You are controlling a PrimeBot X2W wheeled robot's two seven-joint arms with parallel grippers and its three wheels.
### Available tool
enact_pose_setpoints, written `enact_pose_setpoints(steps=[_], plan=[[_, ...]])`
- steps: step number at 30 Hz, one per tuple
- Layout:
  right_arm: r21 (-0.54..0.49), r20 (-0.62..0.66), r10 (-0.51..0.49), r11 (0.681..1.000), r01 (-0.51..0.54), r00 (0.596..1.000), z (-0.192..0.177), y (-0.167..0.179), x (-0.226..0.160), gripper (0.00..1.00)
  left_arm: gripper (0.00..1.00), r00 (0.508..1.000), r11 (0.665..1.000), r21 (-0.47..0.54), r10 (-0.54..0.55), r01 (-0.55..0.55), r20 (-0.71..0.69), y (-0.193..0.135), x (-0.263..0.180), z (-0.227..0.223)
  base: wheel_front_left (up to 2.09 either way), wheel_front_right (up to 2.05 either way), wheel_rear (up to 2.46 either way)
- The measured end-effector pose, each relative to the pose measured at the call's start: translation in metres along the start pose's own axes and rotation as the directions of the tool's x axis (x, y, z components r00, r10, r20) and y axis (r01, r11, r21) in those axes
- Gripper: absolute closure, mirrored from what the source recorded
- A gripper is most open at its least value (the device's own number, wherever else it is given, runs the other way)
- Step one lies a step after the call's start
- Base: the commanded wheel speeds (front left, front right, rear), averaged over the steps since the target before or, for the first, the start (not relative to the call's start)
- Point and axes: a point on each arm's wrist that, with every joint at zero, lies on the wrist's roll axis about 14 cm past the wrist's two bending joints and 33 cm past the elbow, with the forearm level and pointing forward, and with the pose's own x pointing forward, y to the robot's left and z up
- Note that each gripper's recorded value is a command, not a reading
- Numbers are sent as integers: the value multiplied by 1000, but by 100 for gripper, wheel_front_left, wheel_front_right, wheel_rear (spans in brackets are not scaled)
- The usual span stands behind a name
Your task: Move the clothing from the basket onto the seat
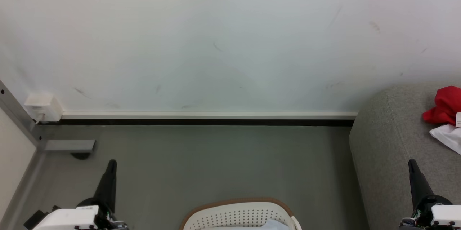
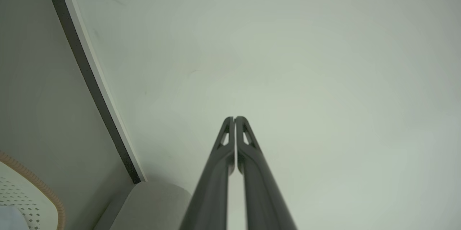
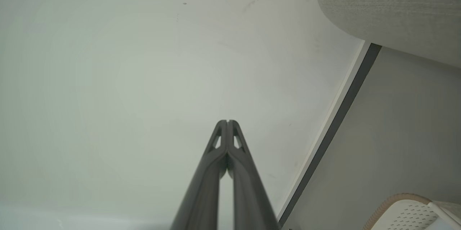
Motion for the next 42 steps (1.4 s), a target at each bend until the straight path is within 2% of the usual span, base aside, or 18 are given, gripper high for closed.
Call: enact_pose_setpoints(steps=[9, 42], plan=[[53, -1, 4, 999, -4, 1000, 0, 0, 2, 100, 100, 1000, 999, -52, -12, 12, -4, -3, 1, 0, 0, 0, 0], [55, -1, 5, 998, -5, 1000, 1, 1, 2, 100, 100, 1000, 999, -52, -13, 13, -4, -3, 1, 1, 0, 0, 0]])
